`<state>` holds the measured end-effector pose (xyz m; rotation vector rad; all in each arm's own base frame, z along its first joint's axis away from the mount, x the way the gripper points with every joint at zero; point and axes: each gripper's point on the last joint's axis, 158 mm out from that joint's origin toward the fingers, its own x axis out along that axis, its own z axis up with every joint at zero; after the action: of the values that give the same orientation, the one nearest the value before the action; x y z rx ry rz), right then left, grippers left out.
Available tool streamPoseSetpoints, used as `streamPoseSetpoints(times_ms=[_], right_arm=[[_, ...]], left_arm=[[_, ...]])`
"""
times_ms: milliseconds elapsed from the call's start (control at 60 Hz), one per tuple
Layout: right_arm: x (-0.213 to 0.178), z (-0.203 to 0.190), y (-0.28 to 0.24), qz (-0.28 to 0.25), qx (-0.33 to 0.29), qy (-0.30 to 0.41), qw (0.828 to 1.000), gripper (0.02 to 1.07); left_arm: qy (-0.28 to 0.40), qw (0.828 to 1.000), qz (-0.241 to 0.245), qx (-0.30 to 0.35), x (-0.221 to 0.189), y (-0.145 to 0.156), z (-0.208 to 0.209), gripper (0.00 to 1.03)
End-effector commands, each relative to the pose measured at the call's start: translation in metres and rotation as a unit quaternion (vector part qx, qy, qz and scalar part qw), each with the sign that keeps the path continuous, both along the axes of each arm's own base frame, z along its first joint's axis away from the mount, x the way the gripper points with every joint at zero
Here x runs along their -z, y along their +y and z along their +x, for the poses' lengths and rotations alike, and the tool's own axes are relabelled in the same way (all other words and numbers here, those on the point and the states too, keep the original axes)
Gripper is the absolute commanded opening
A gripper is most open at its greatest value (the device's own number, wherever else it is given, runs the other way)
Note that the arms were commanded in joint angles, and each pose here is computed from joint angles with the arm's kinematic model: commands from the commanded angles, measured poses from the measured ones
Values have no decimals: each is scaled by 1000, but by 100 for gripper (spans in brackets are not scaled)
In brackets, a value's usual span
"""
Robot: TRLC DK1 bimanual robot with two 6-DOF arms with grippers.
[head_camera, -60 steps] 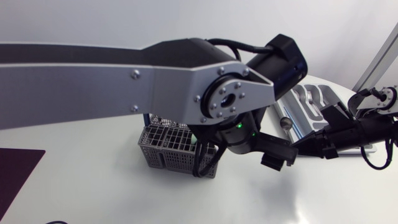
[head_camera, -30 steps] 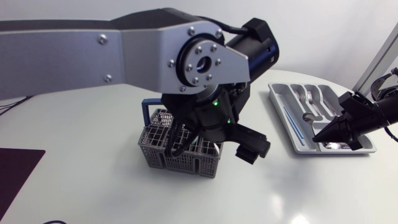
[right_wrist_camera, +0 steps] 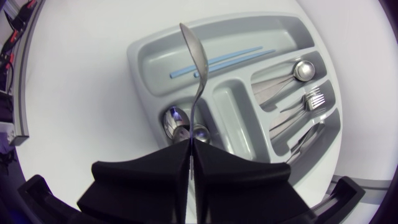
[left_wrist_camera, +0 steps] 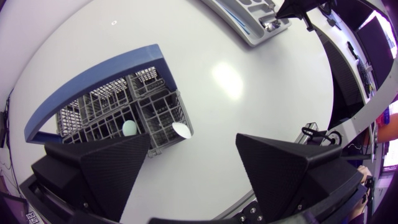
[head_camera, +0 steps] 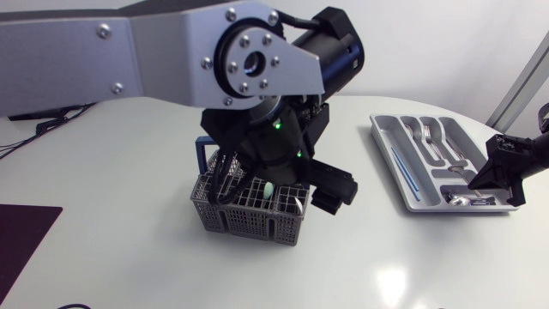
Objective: Unload the cutlery basket into the drawer organizer.
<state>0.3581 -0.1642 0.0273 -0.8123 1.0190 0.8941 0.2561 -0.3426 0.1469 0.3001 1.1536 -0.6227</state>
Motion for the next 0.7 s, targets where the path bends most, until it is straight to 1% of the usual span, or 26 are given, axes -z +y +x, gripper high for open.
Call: streamPoseSetpoints(times_ms=[0, 17, 83, 167, 250, 400, 533, 683], right_arm=[[14, 4, -16, -31, -34, -4, 999, 7], [16, 6, -22, -44, -38, -7, 998, 7], [18, 9, -30, -58, -45, -15, 997, 7], [29, 13, -48, -96, -45, -11, 994, 7], [36, 10, -56, -105, -51, -5, 993, 7], [49, 5, -72, -137, -50, 14, 989, 8], [52, 2, -78, -150, -44, 19, 988, 17], [51, 3, -86, -165, -35, 6, 986, 32]], left_arm=[[3, 1000, 2, 0, -3, 11, -2, 97], [4, 1000, 3, -2, -2, 12, -2, 97], [7, 1000, 2, -14, -1, 16, 0, 97], [10, 1000, 1, -27, -1, 21, 3, 98], [16, 999, 2, -44, 2, 27, 6, 98], [23, 998, 2, -66, 6, 34, 9, 98], [32, 995, 0, -92, 9, 38, 10, 98], [42, 991, -5, -130, 12, 46, 13, 98]])
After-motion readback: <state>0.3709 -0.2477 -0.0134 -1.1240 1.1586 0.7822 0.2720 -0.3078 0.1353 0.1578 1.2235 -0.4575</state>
